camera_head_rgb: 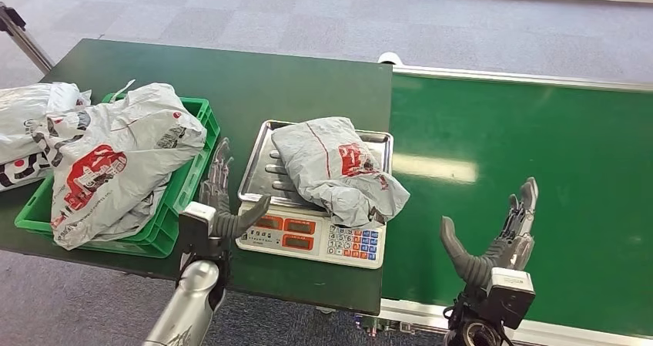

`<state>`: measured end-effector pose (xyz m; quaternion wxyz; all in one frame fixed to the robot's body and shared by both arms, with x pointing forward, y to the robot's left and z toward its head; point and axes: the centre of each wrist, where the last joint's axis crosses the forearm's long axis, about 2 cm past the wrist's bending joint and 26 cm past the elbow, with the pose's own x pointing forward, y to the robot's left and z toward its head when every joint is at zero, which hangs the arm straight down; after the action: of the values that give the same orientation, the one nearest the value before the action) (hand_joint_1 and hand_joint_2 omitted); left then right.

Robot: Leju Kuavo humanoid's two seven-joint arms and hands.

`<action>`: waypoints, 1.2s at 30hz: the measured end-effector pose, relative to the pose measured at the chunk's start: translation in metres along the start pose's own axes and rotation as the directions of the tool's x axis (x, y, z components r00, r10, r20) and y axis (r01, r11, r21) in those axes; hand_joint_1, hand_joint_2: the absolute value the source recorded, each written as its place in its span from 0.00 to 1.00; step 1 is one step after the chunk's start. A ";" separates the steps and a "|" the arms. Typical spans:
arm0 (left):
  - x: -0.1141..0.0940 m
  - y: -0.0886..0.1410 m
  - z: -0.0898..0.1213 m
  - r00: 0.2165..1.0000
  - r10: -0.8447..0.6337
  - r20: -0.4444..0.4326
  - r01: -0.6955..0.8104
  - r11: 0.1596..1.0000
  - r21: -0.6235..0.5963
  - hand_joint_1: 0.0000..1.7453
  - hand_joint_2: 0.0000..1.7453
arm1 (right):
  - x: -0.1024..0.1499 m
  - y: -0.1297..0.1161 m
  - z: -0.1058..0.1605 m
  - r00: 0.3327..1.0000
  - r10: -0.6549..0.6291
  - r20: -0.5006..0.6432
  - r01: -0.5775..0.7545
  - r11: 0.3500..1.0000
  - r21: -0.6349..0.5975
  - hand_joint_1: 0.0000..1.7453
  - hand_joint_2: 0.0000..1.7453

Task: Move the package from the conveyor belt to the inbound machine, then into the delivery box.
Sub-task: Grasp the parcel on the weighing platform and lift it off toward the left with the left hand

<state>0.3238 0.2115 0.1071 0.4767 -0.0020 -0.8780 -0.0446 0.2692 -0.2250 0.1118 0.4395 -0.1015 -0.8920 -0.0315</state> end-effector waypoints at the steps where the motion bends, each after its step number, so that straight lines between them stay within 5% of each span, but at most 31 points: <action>1: 0.001 0.003 -0.007 1.000 -0.014 0.014 0.014 1.000 -0.005 0.00 1.00 | -0.001 -0.001 0.001 1.000 0.002 -0.005 -0.002 1.000 0.001 0.00 1.00; 16: 0.018 0.016 -0.093 0.970 -0.195 0.145 0.208 0.974 -0.084 0.00 1.00 | -0.026 0.013 0.020 0.991 -0.034 -0.126 0.056 0.983 0.174 0.00 1.00; 30: 0.003 -0.005 -0.094 0.948 -0.317 -0.022 0.286 0.884 -0.370 0.00 1.00 | -0.034 0.018 0.028 0.985 -0.022 -0.170 0.060 0.972 0.226 0.00 1.00; 36: -0.007 -0.014 -0.090 0.894 -0.439 -0.084 0.336 0.784 -0.521 0.00 1.00 | -0.035 0.018 0.030 0.984 -0.020 -0.178 0.064 0.968 0.243 0.00 1.00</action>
<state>0.4020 0.1906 0.1485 0.5263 0.0621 -0.7655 -0.3648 0.2705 -0.2084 0.0647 0.5242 -0.0235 -0.8490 0.0621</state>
